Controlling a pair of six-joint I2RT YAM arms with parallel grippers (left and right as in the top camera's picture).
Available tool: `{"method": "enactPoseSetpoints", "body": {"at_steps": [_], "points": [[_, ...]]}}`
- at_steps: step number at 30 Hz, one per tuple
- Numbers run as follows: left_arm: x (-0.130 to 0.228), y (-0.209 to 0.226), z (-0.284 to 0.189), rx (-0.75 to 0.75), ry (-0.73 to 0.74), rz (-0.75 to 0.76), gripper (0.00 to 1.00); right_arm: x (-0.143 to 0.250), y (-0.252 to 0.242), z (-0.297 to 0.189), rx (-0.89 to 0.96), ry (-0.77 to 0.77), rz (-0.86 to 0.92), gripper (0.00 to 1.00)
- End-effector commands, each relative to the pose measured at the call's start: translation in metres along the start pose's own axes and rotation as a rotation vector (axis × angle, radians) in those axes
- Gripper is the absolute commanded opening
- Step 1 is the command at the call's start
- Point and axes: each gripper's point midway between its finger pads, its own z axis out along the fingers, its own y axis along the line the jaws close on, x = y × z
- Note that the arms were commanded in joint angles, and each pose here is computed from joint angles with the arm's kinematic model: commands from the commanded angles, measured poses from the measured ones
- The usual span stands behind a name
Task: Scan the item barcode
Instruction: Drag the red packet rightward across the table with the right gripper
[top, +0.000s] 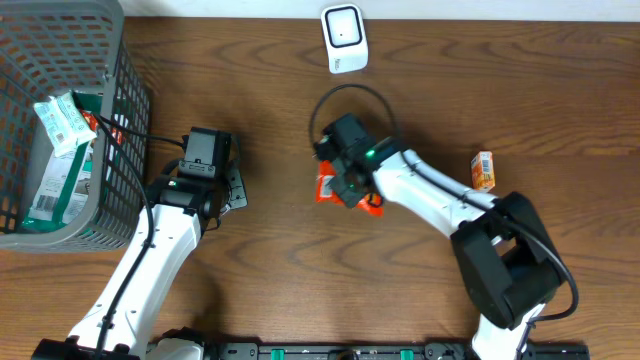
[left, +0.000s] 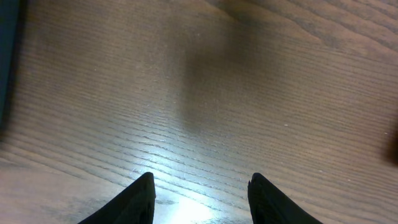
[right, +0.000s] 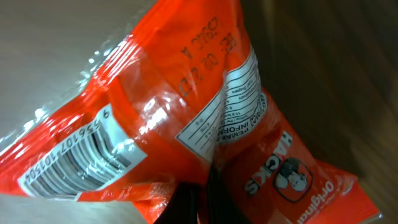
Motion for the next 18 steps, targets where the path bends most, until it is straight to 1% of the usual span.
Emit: {"method": "enactPoseSetpoints", "body": {"at_steps": [1, 5, 11, 18], "points": [[0.003, 0.004, 0.004, -0.02, 0.011, 0.0, 0.5, 0.035, -0.04, 0.013, 0.089, 0.115, 0.196, 0.03], [0.003, 0.004, 0.004, -0.019, 0.011, 0.0, 0.5, 0.054, -0.06, 0.011, 0.102, 0.169, 0.328, 0.04], [0.003, 0.004, 0.004, -0.02, 0.011, 0.0, 0.5, 0.077, -0.076, 0.007, 0.106, 0.237, 0.499, 0.04], [0.004, 0.004, 0.004, -0.02, 0.012, 0.001, 0.5, 0.098, -0.097, 0.003, 0.138, 0.281, 0.736, 0.01]]}}
